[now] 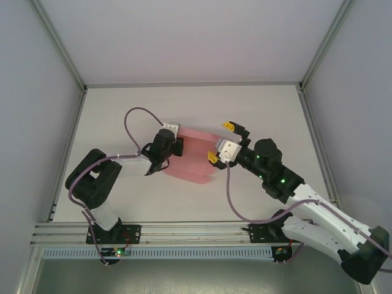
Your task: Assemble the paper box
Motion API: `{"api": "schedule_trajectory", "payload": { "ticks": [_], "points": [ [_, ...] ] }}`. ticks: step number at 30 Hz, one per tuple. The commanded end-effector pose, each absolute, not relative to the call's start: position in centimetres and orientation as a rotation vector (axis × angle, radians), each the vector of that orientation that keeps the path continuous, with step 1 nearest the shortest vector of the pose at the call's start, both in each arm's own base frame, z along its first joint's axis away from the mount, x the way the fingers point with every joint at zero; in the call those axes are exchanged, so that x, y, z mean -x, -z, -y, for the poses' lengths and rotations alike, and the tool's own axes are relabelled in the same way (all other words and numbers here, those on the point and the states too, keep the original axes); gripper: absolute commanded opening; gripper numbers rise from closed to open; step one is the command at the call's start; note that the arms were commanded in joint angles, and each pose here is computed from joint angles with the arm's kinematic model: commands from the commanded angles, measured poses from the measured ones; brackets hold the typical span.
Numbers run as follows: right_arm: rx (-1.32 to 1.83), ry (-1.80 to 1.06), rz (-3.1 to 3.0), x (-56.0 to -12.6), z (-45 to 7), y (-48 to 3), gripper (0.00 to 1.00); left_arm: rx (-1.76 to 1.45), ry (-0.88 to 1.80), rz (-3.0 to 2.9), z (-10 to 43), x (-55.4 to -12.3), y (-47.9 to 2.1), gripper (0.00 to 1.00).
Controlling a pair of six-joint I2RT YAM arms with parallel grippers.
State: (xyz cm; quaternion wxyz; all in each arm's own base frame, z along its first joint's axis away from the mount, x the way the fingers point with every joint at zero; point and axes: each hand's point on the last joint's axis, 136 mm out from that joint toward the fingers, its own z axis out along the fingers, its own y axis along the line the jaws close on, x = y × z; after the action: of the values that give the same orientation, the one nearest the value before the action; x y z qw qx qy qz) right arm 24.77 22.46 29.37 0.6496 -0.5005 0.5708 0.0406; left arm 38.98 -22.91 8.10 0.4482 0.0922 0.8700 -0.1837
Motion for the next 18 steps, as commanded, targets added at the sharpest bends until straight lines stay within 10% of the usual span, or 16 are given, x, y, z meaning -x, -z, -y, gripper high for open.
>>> {"api": "schedule_trajectory", "payload": {
  "ticks": [1, 7, 15, 18],
  "points": [
    [0.960, -0.121, -1.465, -26.3, -20.4, -30.6, 0.98, -0.272, 0.492, -2.067, 23.7, -39.1, -10.4, 0.00],
    [1.025, -0.236, -1.656, -26.5, -20.3, -28.7, 0.95, -0.282, 0.474, -2.090, 23.6, -39.1, -10.5, 0.00],
    [1.079, -0.388, -1.821, -25.8, -21.8, -26.9, 0.65, -0.276, 0.448, -2.139, 23.5, -39.3, -9.9, 0.00],
    [1.103, -0.420, -1.870, -25.4, -22.2, -25.4, 0.36, -0.283, 0.477, -2.135, 24.0, -39.3, -10.0, 0.00]
  ]
}}
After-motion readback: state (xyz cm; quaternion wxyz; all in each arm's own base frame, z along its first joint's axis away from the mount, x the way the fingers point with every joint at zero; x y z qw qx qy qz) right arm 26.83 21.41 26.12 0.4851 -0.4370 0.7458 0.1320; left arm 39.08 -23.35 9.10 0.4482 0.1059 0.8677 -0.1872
